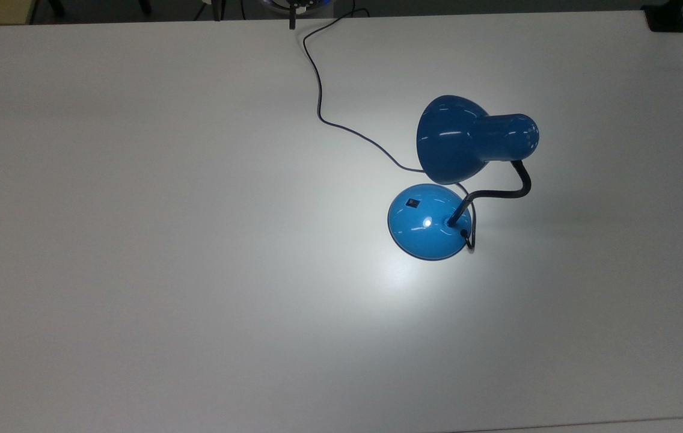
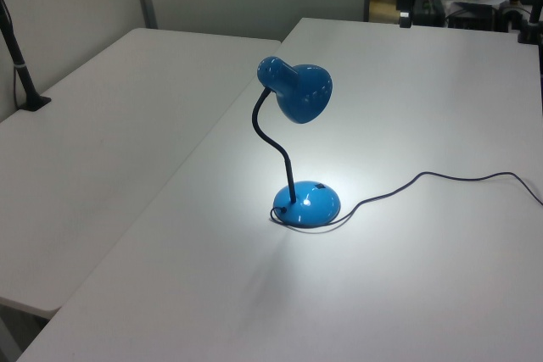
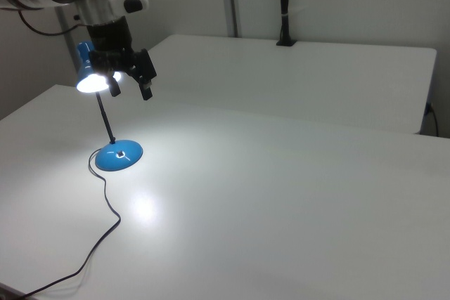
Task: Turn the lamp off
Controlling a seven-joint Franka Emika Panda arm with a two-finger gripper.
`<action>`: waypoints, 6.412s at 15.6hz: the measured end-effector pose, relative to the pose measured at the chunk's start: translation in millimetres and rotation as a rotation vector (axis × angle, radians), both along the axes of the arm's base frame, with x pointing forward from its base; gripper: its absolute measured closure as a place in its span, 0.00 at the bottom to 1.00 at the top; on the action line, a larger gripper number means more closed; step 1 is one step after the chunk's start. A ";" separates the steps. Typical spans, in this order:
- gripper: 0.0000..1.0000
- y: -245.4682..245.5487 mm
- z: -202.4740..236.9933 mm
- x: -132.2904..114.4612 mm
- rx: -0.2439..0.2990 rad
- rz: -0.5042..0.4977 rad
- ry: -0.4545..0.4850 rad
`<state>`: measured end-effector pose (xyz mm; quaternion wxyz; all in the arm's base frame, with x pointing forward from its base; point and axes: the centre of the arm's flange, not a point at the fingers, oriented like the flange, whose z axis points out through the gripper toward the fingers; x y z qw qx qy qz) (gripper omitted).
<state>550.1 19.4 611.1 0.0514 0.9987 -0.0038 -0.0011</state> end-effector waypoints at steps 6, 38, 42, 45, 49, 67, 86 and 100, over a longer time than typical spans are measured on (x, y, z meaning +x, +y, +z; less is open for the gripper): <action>0.00 -0.1 -1.5 0.1 0.000 0.000 0.005; 0.99 105.4 -133.2 64.5 0.152 0.512 -0.038; 0.99 142.8 -182.0 69.3 0.168 0.589 -0.082; 0.99 149.7 -217.8 66.8 0.167 0.670 -0.123; 0.99 148.2 -248.7 60.0 0.148 0.773 -0.201; 0.99 177.7 -280.2 56.8 0.156 0.900 -0.301; 0.99 144.8 -277.4 53.4 0.193 0.661 -0.156; 0.99 26.5 -94.9 30.8 -0.059 -0.005 0.026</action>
